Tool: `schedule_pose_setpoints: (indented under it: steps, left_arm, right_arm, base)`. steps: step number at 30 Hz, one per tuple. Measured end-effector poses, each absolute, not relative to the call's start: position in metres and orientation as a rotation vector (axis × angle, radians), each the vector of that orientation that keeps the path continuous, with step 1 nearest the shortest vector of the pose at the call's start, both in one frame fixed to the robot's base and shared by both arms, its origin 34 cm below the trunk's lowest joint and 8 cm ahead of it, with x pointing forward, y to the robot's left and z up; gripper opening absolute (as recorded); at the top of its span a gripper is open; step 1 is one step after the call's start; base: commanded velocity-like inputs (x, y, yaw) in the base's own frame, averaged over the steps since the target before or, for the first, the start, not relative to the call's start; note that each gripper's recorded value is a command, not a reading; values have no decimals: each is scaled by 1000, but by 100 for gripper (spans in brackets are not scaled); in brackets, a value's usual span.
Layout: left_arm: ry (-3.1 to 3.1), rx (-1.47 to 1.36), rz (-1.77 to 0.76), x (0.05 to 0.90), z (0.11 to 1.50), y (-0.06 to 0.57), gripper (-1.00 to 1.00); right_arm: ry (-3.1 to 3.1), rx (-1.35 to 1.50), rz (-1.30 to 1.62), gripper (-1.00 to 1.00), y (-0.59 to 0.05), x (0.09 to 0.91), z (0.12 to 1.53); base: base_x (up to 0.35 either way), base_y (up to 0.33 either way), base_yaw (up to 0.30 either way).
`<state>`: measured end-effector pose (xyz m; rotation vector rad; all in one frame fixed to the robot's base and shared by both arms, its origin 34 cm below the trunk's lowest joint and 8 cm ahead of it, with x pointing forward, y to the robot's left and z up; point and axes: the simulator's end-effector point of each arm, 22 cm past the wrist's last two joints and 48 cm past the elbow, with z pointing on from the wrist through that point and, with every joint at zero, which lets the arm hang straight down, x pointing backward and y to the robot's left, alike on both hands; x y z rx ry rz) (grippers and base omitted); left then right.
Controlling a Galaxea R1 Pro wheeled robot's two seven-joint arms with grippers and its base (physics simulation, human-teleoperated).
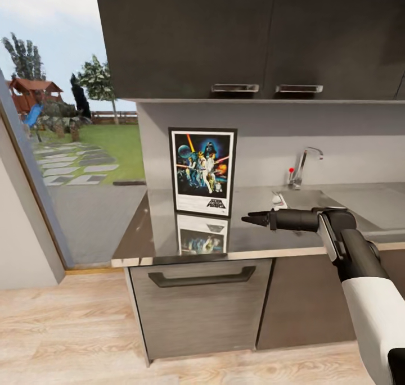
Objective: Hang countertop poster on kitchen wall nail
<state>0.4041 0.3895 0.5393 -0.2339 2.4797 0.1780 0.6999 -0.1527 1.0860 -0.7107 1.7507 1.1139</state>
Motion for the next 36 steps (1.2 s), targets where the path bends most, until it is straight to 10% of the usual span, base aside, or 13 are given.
schedule_pose_setpoints:
  steps: [36]
  left_arm:
    - [2471, -253, 188, 405, 542, 395, 100]
  right_arm:
    - [1746, -715, 1115, 100, -152, 700, 1086]
  base:
    - [244, 0, 0]
